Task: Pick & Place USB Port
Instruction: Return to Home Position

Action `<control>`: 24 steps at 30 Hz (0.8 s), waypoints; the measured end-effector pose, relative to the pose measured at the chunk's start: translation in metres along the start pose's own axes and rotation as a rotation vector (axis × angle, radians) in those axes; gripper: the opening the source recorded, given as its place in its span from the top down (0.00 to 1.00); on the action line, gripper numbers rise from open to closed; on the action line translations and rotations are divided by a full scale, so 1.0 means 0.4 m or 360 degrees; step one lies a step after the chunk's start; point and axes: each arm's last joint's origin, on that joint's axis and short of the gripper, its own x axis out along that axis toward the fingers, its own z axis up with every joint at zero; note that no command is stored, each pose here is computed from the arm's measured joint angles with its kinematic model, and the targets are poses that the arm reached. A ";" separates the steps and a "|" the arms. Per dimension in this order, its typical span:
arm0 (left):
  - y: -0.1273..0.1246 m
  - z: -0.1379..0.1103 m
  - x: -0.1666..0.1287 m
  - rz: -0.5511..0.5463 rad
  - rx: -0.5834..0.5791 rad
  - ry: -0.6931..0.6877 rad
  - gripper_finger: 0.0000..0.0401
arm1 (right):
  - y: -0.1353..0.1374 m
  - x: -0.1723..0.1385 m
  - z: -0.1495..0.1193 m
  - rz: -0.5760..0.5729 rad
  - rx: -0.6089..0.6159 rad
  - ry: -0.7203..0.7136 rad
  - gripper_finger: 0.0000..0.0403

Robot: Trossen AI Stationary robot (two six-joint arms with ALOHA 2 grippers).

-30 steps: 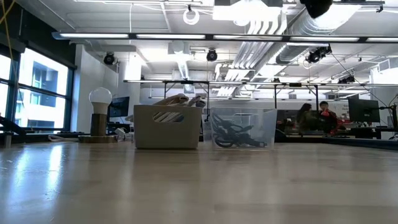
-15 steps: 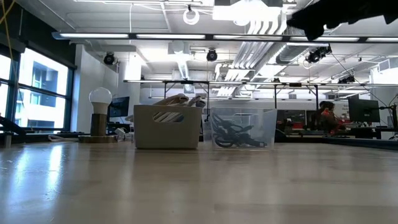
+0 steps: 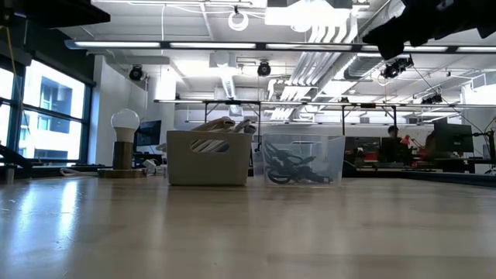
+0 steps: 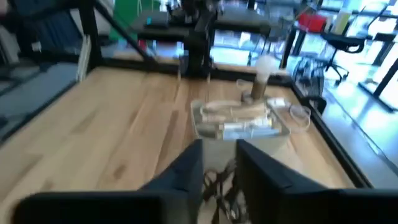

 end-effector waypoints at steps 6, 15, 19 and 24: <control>-0.025 -0.036 0.004 -0.0015 -0.0058 -0.0045 0.70 | 0.003 0.000 -0.013 0.0014 -0.0014 0.0081 0.96; -0.073 -0.084 0.059 -0.0066 -0.0074 -0.0124 0.70 | 0.007 -0.005 -0.038 -0.0010 0.0058 0.0248 1.00; -0.082 -0.095 0.066 -0.0080 -0.0110 -0.0098 0.70 | 0.011 -0.013 -0.035 -0.0013 0.0059 0.0222 1.00; -0.080 -0.088 0.065 -0.0109 -0.0138 -0.0168 0.70 | 0.018 -0.017 -0.059 -0.0029 0.0041 0.0120 1.00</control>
